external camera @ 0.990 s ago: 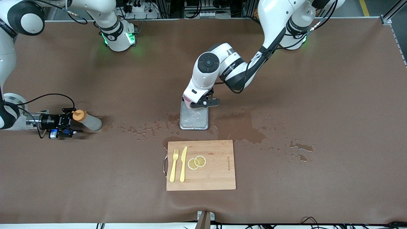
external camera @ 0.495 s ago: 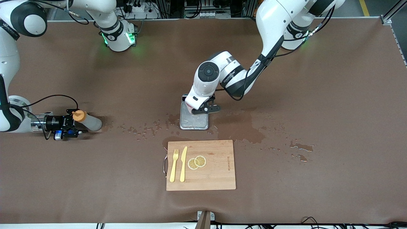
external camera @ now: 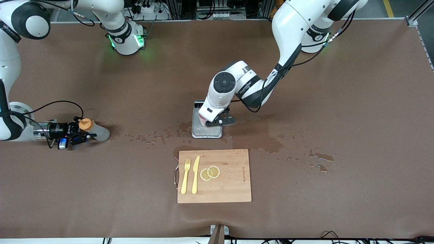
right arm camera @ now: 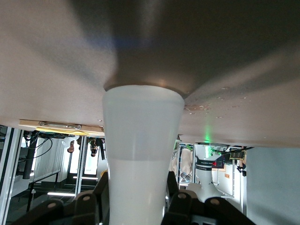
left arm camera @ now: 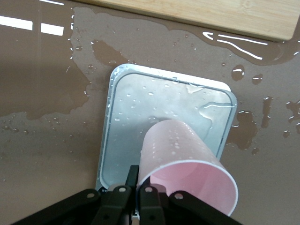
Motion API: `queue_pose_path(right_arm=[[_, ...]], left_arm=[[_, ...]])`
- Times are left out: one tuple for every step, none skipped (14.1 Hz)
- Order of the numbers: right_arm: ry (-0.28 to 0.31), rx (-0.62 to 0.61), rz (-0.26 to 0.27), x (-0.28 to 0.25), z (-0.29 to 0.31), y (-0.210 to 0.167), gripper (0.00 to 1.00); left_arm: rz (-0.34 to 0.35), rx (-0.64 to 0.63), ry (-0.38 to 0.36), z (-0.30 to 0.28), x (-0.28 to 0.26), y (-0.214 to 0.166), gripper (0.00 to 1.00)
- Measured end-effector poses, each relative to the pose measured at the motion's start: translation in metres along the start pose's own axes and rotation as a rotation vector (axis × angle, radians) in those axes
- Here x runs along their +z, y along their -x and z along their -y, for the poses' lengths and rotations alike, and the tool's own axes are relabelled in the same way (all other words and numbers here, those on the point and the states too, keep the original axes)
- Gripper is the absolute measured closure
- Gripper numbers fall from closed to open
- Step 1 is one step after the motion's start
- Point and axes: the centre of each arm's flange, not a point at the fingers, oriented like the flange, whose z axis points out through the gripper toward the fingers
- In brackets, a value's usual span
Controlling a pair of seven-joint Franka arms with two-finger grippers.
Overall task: Add sauce to pink cup with both arms
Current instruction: 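Release the cup on the scale while the right gripper lifts the bottle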
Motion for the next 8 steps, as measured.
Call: queue_pose_path(right_arm=[[0.001, -0.001, 0.000, 0.001, 0.001, 0.000, 0.49], [0.003, -0.002, 0.000, 0.001, 0.002, 0.001, 0.49], [0.007, -0.001, -0.001, 0.003, 0.003, 0.002, 0.51], [0.015, 0.002, 0.000, 0.006, 0.006, 0.004, 0.55], [0.028, 0.004, 0.004, 0.010, 0.010, 0.007, 0.56], [0.045, 0.005, 0.005, 0.014, 0.015, 0.011, 0.56], [0.065, 0.016, -0.001, 0.017, 0.022, 0.017, 0.56], [0.085, 0.032, -0.015, 0.020, 0.030, 0.023, 0.56]], left_arm=[[0.000, 0.001, 0.000, -0.001, 0.001, 0.001, 0.96], [0.000, 0.002, 0.001, -0.001, 0.000, 0.001, 0.93], [-0.003, 0.004, 0.000, -0.001, 0.000, 0.001, 0.85], [-0.009, 0.010, -0.003, -0.001, 0.000, 0.001, 0.75], [-0.015, 0.013, -0.002, -0.002, -0.001, 0.000, 0.63], [-0.021, 0.014, 0.005, -0.004, -0.004, -0.002, 0.54], [-0.029, 0.014, 0.015, -0.006, -0.010, -0.003, 0.44], [-0.041, 0.013, 0.028, -0.008, -0.019, -0.006, 0.33]])
